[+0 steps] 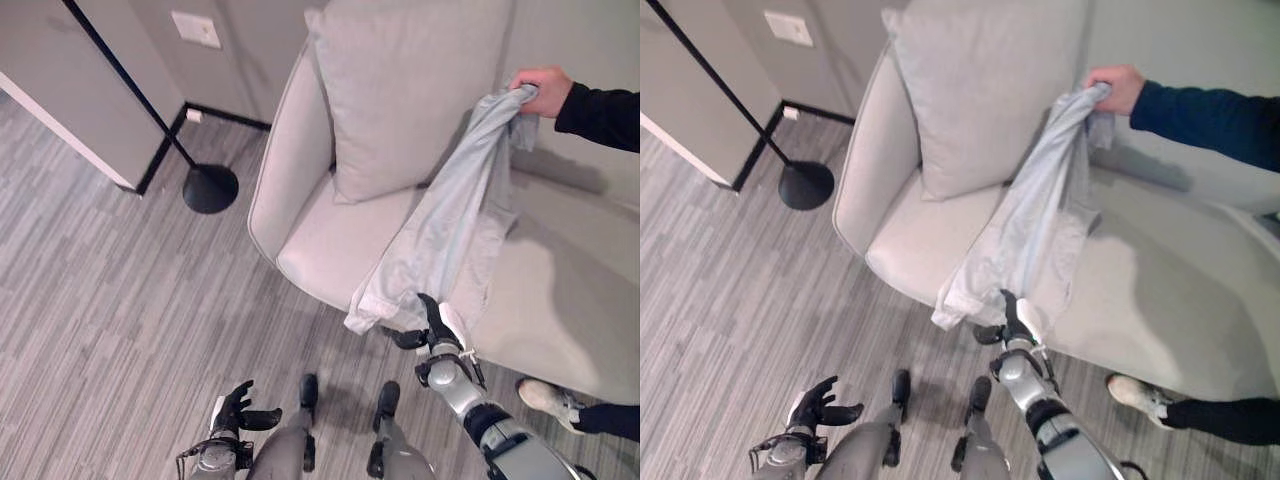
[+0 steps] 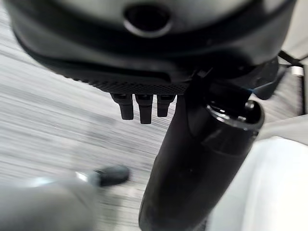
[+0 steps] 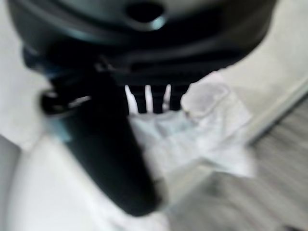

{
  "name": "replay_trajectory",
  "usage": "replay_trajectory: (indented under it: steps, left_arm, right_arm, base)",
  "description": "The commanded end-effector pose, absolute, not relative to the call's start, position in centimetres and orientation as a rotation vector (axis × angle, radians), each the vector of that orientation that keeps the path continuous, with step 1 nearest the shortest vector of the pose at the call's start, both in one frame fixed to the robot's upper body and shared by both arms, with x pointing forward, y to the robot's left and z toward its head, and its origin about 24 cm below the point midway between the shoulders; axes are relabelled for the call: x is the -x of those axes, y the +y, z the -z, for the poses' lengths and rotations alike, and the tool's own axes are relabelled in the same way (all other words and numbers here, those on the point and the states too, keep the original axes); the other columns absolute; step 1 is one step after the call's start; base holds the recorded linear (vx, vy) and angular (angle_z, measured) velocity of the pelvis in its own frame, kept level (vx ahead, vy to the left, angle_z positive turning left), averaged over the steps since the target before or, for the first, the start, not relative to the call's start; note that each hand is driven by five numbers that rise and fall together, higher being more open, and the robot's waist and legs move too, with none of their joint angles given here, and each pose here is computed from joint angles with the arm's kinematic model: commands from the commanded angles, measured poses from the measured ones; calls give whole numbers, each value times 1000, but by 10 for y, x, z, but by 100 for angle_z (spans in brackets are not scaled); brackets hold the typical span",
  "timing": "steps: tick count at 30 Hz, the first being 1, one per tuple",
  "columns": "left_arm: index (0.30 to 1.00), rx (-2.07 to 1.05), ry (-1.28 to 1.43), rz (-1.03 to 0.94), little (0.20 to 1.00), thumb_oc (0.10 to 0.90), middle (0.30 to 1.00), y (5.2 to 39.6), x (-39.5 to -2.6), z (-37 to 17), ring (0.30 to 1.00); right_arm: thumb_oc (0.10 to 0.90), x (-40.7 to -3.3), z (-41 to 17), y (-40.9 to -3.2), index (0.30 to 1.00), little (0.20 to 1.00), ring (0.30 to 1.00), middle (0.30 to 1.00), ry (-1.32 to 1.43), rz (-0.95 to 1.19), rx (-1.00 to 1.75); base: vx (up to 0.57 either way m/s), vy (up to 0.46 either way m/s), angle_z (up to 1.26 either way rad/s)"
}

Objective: Hang the clothes on the sofa on the clothes rack.

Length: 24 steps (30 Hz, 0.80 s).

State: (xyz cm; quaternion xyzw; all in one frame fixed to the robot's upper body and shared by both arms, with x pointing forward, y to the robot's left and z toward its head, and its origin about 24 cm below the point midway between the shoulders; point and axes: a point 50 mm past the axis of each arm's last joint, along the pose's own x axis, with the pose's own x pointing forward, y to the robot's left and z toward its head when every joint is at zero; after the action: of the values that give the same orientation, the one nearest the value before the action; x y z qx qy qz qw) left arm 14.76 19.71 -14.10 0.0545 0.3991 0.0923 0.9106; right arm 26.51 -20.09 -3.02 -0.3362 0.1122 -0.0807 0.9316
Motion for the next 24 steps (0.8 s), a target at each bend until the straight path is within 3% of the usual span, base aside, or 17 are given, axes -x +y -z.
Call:
replay_trajectory:
  steps: [1, 7, 10, 24]
  left_arm:
    - [900, -167, 951, -162, 900, 800, 900, 191, -120, 156, 900]
    - [900, -177, 1011, -162, 900, 800, 900, 195, -106, 161, 900]
    - [900, -163, 1043, -170, 900, 800, 900, 195, -101, 163, 900]
    - [900, -163, 1068, -112, 900, 800, 900, 184, -94, 166, 900]
  right_arm:
    - [800, -268, 4, -239, 900, 900, 900, 900, 115, 275, 800]
    - [800, -233, 1, -247, 900, 900, 900, 900, 83, 226, 864]
    - [800, -223, -4, -239, 900, 900, 900, 900, 57, 238, 754]
    - [800, -221, 3, -220, 900, 900, 900, 900, 64, 145, 743]
  base:
    - [119, -60, -26]
    - [64, -48, -21]
    - [54, -45, -37]
    - [27, -16, -2]
